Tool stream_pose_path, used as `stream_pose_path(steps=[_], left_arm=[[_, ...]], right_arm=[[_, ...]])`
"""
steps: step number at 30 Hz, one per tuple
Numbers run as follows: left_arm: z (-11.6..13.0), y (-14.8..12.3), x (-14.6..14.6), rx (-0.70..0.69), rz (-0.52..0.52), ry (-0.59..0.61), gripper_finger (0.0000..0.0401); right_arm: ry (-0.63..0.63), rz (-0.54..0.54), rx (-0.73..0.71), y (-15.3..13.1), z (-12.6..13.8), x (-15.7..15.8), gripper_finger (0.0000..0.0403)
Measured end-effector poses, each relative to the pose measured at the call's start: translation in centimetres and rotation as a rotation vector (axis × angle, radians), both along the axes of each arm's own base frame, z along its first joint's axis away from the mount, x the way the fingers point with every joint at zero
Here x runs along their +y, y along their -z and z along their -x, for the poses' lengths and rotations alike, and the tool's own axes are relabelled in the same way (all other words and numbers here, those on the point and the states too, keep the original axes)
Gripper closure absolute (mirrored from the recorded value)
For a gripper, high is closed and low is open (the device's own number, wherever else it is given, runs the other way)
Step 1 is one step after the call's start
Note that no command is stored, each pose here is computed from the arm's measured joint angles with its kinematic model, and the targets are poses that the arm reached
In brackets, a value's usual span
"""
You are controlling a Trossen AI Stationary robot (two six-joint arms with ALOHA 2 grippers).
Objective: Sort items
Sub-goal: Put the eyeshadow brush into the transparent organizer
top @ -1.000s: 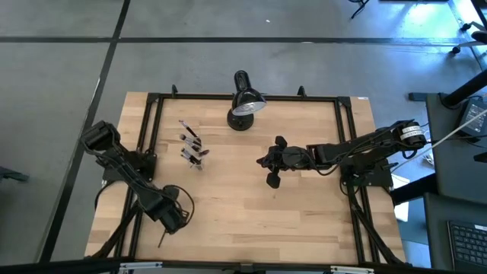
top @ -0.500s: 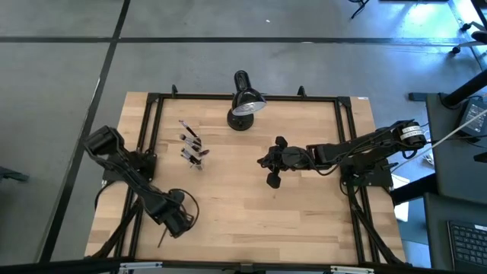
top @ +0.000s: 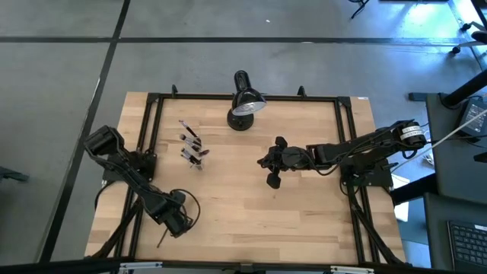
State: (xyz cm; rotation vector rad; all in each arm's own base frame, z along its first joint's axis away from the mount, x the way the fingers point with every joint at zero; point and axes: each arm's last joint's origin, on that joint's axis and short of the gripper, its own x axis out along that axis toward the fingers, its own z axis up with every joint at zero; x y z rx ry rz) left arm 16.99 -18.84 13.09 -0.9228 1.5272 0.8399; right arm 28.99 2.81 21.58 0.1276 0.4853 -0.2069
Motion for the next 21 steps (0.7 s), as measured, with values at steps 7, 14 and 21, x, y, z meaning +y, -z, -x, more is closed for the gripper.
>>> stream_pose_path(steps=[7, 14, 21], left_arm=[[0.0, 0.0, 0.1, -0.002, -0.008, 0.011, 0.0385], [0.0, -1.1, 1.1, -0.054, -0.044, -0.007, 0.0373], [0.5, -5.4, 3.2, -0.25, -0.198, -0.064, 0.0378]], right_arm=[[0.0, 0.0, 0.0, 0.0, 0.0, 0.0, 0.0389], [0.007, -0.013, -0.003, 0.0, 0.0, 0.0, 0.0389], [-0.001, -0.03, 0.0, 0.0, 0.0, 0.0, 0.0389]])
